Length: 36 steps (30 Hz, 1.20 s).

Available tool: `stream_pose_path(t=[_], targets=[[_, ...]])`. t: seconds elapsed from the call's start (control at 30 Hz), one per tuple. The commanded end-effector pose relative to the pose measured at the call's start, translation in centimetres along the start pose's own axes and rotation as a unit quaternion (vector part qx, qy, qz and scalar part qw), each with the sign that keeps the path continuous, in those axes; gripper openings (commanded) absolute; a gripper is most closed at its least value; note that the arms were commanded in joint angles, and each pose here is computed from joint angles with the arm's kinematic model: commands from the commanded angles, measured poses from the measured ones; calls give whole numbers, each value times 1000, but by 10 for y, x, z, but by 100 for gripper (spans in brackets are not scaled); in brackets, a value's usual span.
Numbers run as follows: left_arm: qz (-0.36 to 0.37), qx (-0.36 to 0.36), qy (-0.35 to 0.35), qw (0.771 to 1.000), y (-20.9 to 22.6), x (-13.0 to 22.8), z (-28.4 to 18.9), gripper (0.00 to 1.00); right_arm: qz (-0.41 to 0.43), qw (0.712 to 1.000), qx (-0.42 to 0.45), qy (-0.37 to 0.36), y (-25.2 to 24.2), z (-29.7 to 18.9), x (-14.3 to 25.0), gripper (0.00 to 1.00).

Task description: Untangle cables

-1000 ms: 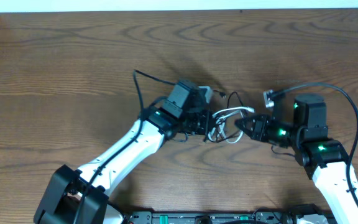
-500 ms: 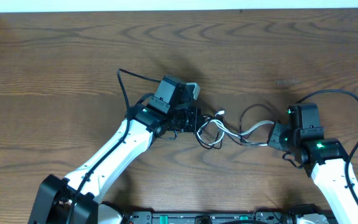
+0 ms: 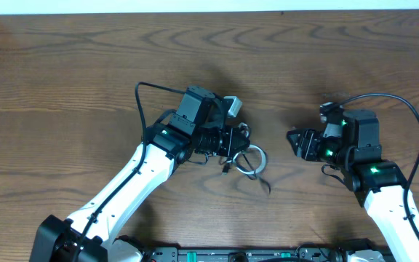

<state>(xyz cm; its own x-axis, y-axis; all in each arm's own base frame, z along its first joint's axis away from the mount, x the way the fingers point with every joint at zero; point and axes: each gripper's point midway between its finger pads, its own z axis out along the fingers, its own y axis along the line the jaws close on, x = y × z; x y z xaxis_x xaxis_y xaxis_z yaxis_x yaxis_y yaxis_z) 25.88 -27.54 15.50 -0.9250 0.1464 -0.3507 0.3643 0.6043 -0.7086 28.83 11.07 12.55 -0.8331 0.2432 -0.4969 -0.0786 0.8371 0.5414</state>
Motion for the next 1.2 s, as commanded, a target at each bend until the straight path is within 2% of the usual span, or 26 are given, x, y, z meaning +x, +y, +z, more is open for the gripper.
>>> stream_pose_path(t=[0.0, 0.13, 0.27, 0.5, 0.83, 1.17], targets=[[33, 76, 6, 997, -28, 0, -6, 8, 12, 996, -77, 34, 27, -3, 10, 49], [63, 127, 0, 990, -49, -6, -10, 8, 80, 993, -73, 43, 26, -3, 12, 46], [74, 142, -6, 987, -55, -9, -12, 8, 95, 991, -84, 49, 30, -4, 14, 46], [86, 190, 6, 978, -72, -6, -18, 7, 110, 982, -135, 75, 49, -9, 19, 54], [88, 196, 7, 977, -74, -5, -19, 7, 201, 966, -136, 85, 52, -9, 17, 50], [116, 239, 13, 964, -101, -1, -19, 7, 188, 964, -171, 76, 65, -12, 7, 51]])
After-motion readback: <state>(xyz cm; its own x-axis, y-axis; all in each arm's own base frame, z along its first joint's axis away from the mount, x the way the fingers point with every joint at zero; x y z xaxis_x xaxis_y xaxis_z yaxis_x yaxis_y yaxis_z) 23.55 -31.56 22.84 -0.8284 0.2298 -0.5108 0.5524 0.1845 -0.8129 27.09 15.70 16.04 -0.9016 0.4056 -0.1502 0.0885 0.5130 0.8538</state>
